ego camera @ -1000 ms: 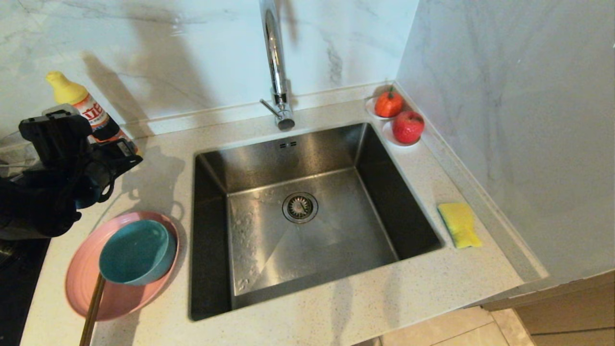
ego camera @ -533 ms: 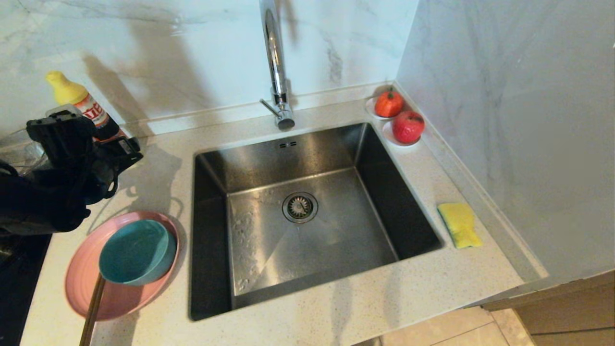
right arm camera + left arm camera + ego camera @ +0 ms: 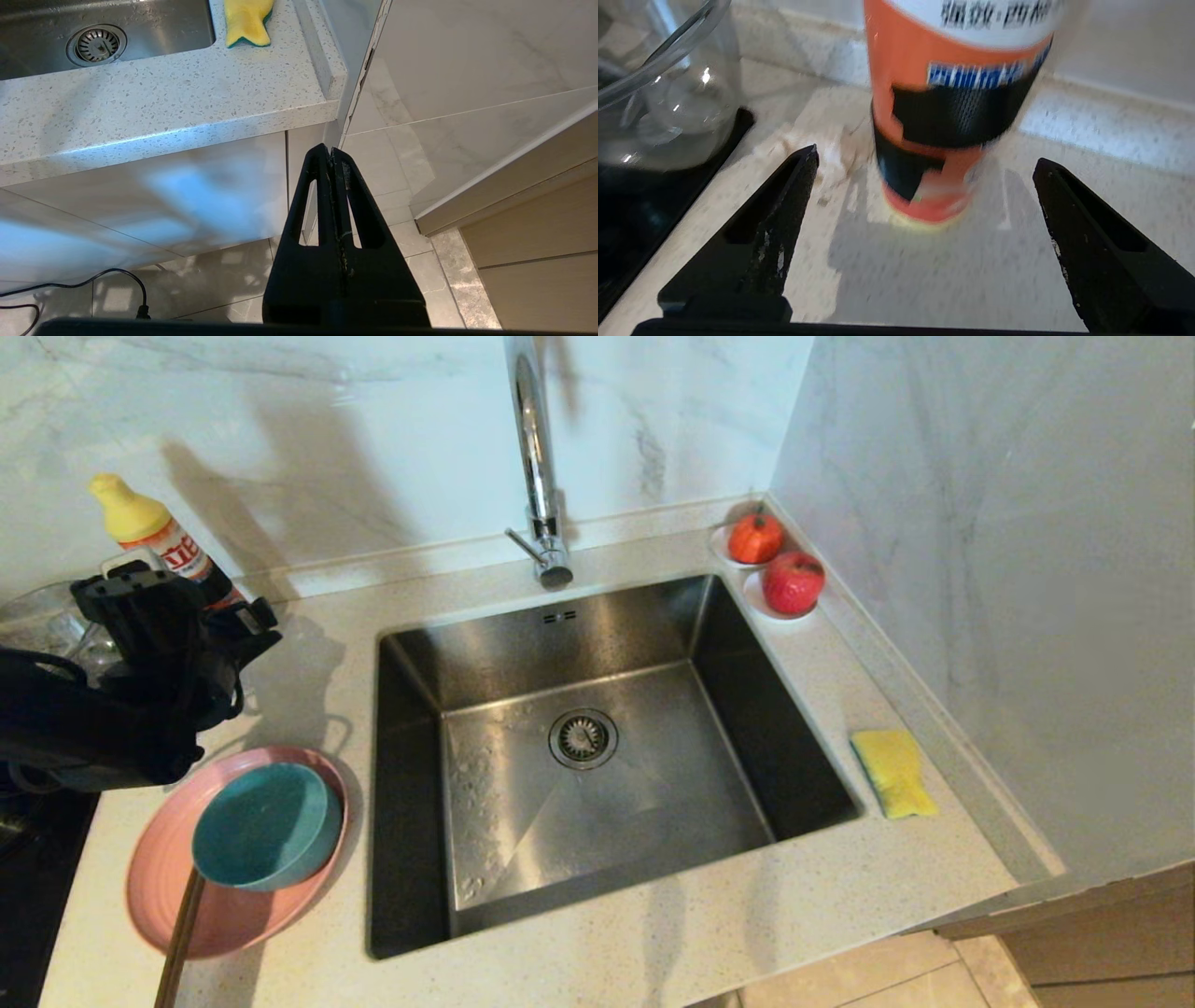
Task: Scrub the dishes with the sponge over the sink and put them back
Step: Grab the dish soap
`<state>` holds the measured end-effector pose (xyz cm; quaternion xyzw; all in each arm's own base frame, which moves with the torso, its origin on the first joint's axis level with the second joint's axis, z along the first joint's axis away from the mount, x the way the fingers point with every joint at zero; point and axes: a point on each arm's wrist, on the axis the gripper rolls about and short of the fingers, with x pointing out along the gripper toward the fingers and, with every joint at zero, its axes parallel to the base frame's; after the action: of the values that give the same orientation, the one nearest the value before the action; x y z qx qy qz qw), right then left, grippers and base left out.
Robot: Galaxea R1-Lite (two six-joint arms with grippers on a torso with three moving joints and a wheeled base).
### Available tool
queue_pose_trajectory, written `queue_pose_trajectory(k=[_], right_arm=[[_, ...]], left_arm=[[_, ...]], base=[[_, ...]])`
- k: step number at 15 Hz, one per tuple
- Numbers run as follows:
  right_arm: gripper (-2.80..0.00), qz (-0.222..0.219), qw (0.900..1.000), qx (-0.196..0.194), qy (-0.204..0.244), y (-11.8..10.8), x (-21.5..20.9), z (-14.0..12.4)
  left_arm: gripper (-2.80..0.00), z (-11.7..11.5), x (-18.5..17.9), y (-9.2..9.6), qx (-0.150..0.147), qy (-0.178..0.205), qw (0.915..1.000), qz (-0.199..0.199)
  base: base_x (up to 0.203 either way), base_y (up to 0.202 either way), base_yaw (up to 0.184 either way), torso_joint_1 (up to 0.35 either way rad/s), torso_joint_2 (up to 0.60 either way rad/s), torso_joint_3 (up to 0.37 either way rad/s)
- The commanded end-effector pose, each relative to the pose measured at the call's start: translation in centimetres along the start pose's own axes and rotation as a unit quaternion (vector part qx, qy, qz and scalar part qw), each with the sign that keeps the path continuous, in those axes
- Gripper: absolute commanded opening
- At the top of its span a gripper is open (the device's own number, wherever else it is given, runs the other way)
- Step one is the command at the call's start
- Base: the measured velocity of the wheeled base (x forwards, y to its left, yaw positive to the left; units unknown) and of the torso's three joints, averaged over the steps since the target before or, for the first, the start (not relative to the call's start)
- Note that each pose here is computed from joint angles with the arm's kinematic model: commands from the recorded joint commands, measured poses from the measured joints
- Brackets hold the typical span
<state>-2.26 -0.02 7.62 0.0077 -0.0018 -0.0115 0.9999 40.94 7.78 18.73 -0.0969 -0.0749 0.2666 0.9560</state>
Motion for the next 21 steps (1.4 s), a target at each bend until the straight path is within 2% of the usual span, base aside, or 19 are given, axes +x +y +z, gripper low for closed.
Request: queue_pose_trajectory(k=[1,5,10,13,17,21], right_arm=[[-2.8,0.0,1.0,0.0,-0.001,0.0,0.0,0.0],[-2.8,0.0,1.0,0.0,-0.001,0.0,0.0,0.0],[-2.8,0.0,1.0,0.0,-0.001,0.0,0.0,0.0],[-2.8,0.0,1.0,0.0,-0.001,0.0,0.0,0.0],[-2.8,0.0,1.0,0.0,0.0,0.0,0.0,0.0],[-2.8,0.0,1.0,0.0,-0.001,0.0,0.0,0.0]], left_arm=[[0.0,-0.8,1.2,0.0,-0.001,-0.004,1.0,0.004],[0.0,-1.8,3.3,0.0,-0.004,-0.013,0.9999,0.007],[0.0,-1.7,4.8,-0.6,-0.011,-0.033,0.9994,0.0],[0.0,-2.6,5.4,-0.7,0.006,-0.031,0.9995,-0.007],[0.0,-2.1,6.3,-1.2,0.007,-0.054,0.9984,-0.012],[0.0,-2.7,6.5,-1.4,0.01,-0.052,0.9985,-0.017]], base=[[0.0,0.0,0.0,0.0,0.0,0.0],[0.0,0.0,0.0,0.0,0.0,0.0],[0.0,0.0,0.0,0.0,0.0,0.0],[0.0,0.0,0.0,0.0,0.0,0.0],[0.0,0.0,0.0,0.0,0.0,0.0],[0.0,0.0,0.0,0.0,0.0,0.0]])
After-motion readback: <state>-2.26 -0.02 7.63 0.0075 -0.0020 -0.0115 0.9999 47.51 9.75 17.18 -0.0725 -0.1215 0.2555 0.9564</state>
